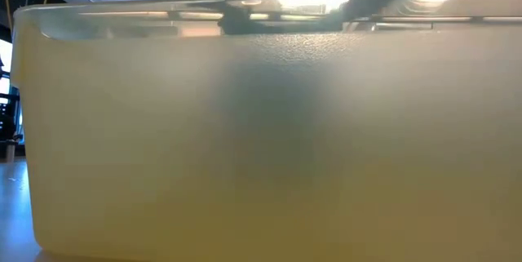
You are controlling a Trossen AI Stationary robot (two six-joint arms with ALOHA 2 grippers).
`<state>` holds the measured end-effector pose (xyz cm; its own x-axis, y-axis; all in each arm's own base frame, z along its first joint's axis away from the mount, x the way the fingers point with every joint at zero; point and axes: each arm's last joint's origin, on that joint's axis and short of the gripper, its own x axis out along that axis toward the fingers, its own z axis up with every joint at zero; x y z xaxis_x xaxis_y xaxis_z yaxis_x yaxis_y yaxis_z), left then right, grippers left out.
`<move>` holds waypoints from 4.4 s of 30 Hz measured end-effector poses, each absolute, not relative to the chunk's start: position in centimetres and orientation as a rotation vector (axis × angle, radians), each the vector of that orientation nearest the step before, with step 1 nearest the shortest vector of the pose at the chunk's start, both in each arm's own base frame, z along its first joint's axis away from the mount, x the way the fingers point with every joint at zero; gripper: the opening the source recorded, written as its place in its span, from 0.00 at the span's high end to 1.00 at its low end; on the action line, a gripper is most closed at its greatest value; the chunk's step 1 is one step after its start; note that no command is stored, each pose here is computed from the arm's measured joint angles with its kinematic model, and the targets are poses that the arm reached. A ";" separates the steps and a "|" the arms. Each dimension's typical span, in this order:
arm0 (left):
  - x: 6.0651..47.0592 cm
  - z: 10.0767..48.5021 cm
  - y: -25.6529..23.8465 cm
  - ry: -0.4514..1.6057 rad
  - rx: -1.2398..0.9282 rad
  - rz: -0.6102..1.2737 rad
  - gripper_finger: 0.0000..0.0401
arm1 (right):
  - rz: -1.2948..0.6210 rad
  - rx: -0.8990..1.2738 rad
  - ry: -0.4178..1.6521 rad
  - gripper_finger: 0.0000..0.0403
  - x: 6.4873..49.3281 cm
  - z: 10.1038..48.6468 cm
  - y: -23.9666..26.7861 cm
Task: Roll microfiber towels into tight, uniform cylinder then place into a basket
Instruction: Fold the blue towel
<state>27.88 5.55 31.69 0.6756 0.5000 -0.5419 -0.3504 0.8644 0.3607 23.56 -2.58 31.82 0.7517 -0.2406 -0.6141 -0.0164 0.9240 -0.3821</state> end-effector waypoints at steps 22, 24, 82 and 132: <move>26.7 32.2 10.4 0.857 0.625 0.807 1.00 | -0.394 -0.917 0.889 1.00 25.5 33.2 -7.3; 26.6 32.6 11.4 0.830 0.633 0.856 1.00 | -0.441 -0.983 0.918 1.00 26.2 32.9 -8.5; 30.6 15.7 2.0 1.160 0.037 0.154 0.95 | 0.108 -0.358 1.223 0.92 28.4 16.0 2.3; 30.2 18.4 10.9 1.296 0.266 0.402 0.99 | -0.105 -0.521 1.166 1.00 30.1 18.5 -8.7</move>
